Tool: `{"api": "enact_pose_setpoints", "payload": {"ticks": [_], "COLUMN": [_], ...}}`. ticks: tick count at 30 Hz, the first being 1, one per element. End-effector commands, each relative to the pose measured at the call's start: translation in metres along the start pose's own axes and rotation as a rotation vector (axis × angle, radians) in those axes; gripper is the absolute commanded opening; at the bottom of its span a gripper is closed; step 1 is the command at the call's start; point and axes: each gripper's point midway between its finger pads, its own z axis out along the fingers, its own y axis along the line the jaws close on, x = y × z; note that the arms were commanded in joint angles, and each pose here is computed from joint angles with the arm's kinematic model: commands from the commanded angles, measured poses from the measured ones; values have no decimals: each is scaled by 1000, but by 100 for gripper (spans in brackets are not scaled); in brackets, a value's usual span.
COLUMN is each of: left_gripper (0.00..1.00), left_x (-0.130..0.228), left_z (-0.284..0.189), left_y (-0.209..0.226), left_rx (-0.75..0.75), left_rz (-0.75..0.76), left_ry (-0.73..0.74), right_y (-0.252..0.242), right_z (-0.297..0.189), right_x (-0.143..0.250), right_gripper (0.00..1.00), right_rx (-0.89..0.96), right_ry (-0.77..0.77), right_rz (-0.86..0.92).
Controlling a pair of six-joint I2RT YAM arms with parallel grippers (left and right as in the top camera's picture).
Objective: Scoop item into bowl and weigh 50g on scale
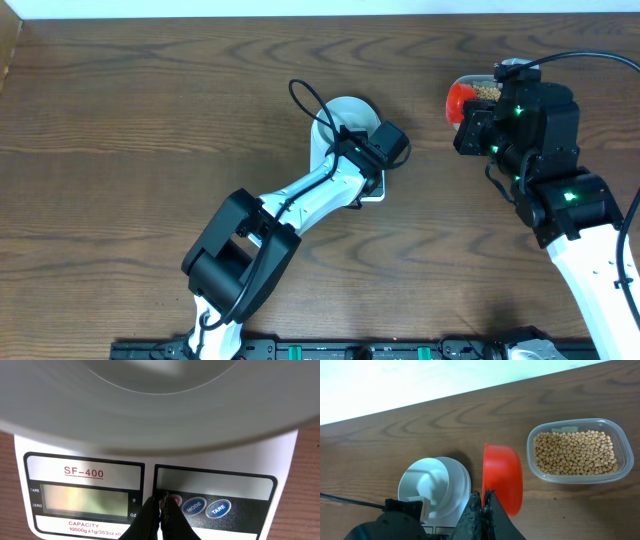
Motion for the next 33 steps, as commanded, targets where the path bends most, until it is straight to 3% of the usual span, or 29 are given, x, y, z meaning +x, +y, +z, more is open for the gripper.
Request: {"api": "enact_pose_setpoints", "payload": {"ticks": [1, 33], "left_gripper": [7, 7], "left_x": [6, 10], "left_z": [14, 23], "left_y": [7, 10], "left_rx": [-42, -66], "left_rz": [4, 56], "left_ry": [13, 25], "right_y": [1, 0], "right_z": [-4, -4], "right_x": [-11, -10], "right_gripper": [1, 1], "right_rx": [-2, 1], "right_ry": [-26, -21], "right_rz": [-8, -8]}}
